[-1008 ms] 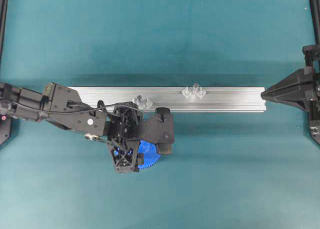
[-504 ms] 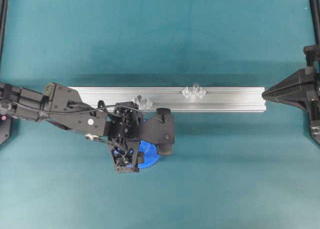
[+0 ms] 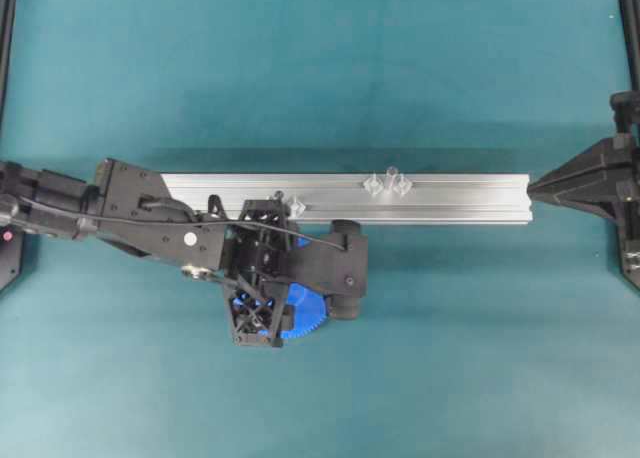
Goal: Find the location of the shaft and insert the large gear.
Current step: 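Lift the blue gear and carry it toward the right-hand shaft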
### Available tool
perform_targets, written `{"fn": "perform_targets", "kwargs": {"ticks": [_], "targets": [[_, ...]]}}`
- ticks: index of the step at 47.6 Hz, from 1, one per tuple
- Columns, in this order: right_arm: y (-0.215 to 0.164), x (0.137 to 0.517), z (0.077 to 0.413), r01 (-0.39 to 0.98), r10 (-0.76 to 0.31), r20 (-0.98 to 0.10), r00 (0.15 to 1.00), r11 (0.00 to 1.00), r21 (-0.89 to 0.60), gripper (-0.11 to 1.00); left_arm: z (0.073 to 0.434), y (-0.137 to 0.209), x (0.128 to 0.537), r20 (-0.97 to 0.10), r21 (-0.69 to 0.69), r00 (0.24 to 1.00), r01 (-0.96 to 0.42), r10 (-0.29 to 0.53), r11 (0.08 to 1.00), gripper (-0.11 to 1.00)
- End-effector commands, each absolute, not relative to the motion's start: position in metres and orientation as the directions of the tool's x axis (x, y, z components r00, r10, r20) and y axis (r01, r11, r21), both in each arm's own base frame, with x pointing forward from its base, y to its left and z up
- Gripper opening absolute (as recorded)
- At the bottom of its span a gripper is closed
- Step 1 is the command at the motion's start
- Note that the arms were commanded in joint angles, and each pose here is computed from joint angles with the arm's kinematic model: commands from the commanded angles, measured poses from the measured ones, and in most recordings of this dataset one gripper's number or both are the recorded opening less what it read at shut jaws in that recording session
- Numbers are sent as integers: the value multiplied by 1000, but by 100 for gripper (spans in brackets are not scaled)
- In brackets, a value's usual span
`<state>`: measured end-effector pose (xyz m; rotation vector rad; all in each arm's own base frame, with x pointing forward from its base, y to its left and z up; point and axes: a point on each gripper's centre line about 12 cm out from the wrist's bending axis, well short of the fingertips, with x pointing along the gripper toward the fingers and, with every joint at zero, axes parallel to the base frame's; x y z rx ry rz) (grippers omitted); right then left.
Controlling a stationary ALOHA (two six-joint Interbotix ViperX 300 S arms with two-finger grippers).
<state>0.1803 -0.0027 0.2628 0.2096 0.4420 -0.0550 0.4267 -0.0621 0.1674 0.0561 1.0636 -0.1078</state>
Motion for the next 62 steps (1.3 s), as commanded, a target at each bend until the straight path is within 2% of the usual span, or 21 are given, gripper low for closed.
{"fn": "perform_targets", "kwargs": {"ticks": [1,7,15,23,40,62], "targets": [[-3,180,265,106,-10,-419,908,972,208,5,213,-62,434,-825,4,560,130,-70,992,71],[-3,177,266,105,-10,-408,913,972,211,5,234,-50,436,-822,25,567,131,-54,991,71],[-3,174,267,102,-11,-394,919,972,211,5,272,-25,439,-777,54,629,108,-26,993,71],[-3,174,267,102,-14,-390,921,973,207,5,289,1,442,-742,106,670,100,11,989,71],[-4,174,267,105,-18,-388,921,974,203,5,284,25,471,-639,206,768,110,48,972,71],[-4,173,267,107,-20,-391,920,974,201,5,262,45,511,-633,245,770,106,76,964,71]]}}
